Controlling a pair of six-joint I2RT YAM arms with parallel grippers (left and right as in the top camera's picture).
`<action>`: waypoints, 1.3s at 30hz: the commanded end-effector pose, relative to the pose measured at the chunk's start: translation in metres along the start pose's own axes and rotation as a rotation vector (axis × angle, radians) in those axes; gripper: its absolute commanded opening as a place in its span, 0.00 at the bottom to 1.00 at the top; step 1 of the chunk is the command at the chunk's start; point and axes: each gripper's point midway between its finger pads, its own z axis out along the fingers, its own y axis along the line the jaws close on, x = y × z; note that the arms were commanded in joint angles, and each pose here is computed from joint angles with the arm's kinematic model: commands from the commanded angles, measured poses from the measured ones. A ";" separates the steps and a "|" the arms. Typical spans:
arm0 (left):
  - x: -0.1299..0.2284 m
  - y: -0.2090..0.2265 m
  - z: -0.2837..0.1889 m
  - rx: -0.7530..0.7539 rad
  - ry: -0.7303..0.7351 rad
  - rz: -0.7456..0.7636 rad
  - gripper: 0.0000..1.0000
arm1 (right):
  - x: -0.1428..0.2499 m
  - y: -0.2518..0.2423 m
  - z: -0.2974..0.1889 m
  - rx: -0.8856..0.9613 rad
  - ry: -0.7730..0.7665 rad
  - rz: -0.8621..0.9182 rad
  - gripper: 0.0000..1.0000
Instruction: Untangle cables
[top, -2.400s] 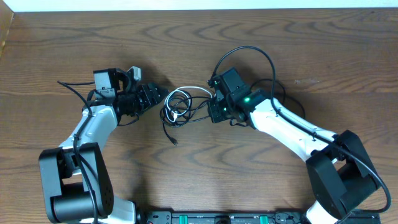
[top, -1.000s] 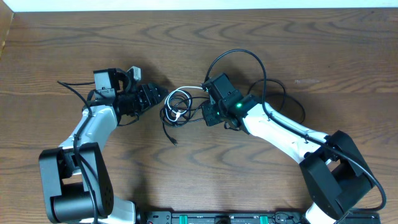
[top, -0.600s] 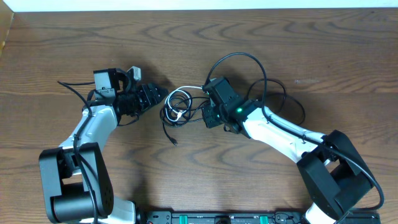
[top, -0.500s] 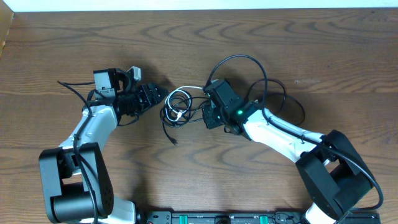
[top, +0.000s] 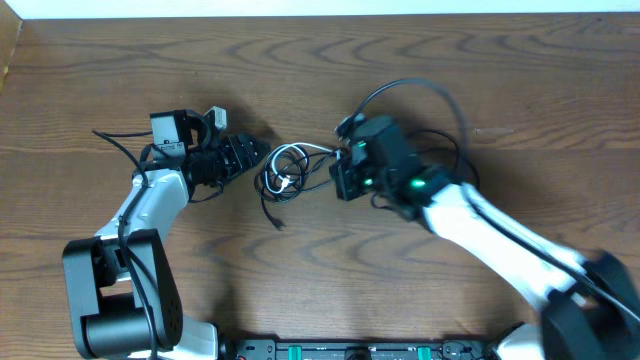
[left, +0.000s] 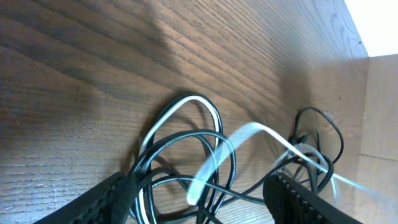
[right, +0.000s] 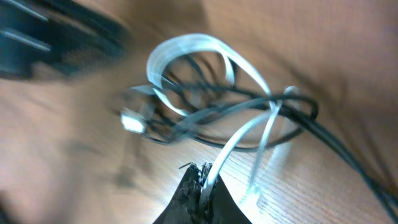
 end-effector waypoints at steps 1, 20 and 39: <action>0.001 0.000 0.001 0.004 0.006 0.020 0.70 | -0.027 0.035 -0.051 -0.156 -0.088 -0.024 0.01; 0.001 0.000 0.001 0.004 0.006 0.020 0.71 | -0.087 0.071 -0.219 -0.139 -0.566 -0.307 0.01; 0.001 0.000 0.001 0.004 0.006 0.020 0.71 | -0.077 -0.024 -0.159 0.169 -0.221 0.112 0.01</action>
